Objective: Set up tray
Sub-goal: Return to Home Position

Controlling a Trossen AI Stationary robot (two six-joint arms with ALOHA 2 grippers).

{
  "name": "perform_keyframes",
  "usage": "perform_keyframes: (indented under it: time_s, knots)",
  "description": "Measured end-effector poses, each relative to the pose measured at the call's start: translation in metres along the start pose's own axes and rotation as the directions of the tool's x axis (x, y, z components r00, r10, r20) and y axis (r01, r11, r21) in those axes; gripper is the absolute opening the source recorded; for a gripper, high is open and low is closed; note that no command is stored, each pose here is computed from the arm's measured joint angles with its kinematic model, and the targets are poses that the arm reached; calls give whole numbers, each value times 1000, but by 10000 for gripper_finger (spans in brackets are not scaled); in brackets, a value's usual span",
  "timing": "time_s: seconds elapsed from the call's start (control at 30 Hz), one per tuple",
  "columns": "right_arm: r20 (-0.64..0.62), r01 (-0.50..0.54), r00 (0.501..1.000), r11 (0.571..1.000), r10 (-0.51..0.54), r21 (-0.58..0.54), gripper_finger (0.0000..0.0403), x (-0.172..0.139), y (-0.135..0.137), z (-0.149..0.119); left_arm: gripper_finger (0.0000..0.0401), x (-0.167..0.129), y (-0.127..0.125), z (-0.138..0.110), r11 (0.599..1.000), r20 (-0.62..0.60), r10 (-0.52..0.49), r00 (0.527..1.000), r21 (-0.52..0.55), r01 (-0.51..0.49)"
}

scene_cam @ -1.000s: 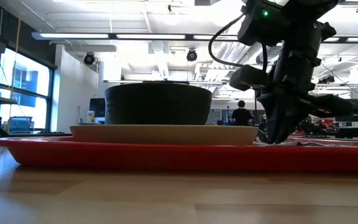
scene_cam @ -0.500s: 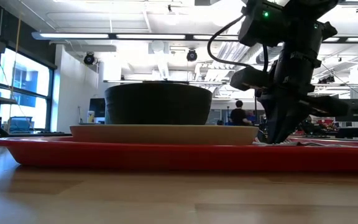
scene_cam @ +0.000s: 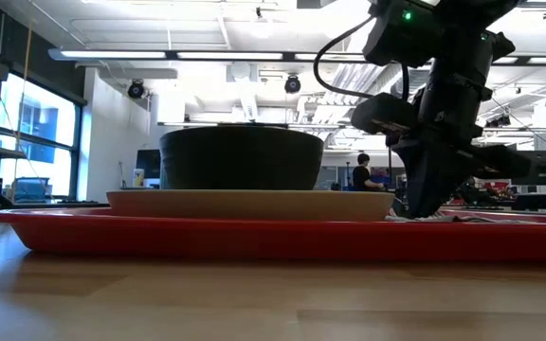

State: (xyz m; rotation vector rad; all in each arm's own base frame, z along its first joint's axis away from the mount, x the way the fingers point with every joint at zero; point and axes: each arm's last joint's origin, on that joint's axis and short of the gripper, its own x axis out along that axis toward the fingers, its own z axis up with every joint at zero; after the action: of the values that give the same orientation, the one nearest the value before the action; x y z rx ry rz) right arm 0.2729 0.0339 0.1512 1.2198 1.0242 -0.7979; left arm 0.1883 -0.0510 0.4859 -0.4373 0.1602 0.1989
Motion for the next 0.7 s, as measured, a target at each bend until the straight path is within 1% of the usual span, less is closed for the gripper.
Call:
perform_keyframes:
  time_s: [0.2,0.27,0.37,0.47,0.53,0.63,0.7]
  knots:
    - [-29,-21,999,999,20,-46,40,-2,2,-8,227,0,0,0,1000,0,1,1000,0,-1]
    - [-35,-61,998,996,59,-62,40,-9,7,-10,227,-1,1,0,1000,-5,3,1000,4,-3]
    - [-29,-147,989,983,145,-106,40,-29,16,-13,227,-7,4,0,1000,-13,8,1000,16,-8]
    - [-27,-233,972,957,231,-171,40,-54,21,-15,225,-16,8,2,1000,-27,-9,1000,18,9]
    - [-26,-290,956,934,291,-211,40,-71,21,-15,216,-20,9,3,998,-40,-41,998,53,43]
    - [-14,-359,930,899,367,-252,39,-95,17,-14,192,-24,12,0,989,-59,-54,997,132,61]
    - [27,-389,911,879,411,-275,39,-112,12,-13,171,-27,16,-4,987,-67,-55,996,147,64]
